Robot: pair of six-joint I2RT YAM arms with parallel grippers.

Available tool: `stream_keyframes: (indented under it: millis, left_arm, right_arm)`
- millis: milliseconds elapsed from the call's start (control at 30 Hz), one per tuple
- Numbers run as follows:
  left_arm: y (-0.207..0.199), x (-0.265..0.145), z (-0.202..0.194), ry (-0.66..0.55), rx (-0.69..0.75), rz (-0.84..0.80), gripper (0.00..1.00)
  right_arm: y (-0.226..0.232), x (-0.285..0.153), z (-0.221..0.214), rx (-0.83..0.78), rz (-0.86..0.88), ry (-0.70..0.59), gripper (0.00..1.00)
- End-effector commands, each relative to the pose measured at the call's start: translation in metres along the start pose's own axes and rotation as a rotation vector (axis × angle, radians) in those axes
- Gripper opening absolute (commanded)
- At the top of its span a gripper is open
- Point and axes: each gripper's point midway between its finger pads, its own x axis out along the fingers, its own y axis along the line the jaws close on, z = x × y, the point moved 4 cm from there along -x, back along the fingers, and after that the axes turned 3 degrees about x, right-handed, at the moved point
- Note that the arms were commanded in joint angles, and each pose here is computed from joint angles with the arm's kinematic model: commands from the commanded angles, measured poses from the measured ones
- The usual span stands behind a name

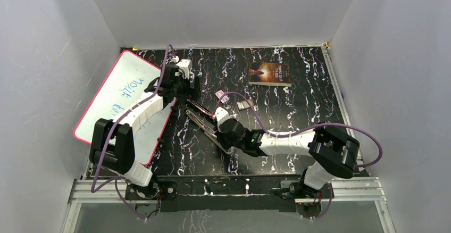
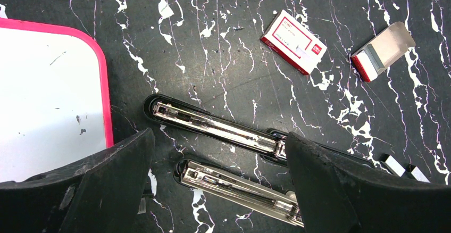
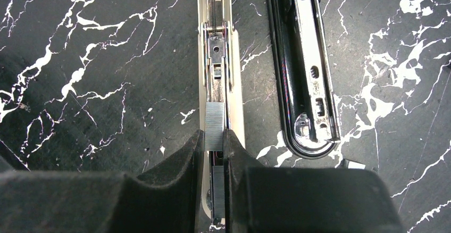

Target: Load the staples into the stapler

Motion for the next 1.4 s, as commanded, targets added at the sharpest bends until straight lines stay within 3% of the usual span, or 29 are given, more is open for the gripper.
stream_keyframes:
  millis: [0, 700, 1367]
  left_arm:
    - [-0.001, -0.002, 0.004, -0.006, 0.009, -0.009, 0.92]
    - [0.000, -0.002, 0.004, -0.004, 0.009, -0.010, 0.92]
    - [0.000, -0.001, 0.004, -0.003, 0.007, -0.011, 0.92]
  right_arm:
    - [0.006, 0.001, 0.020, 0.013, -0.001, -0.049, 0.00]
    - [0.009, -0.011, 0.035, 0.022, 0.026, -0.126, 0.00]
    - [0.006, 0.000, 0.024, 0.010, -0.006, -0.061, 0.00]
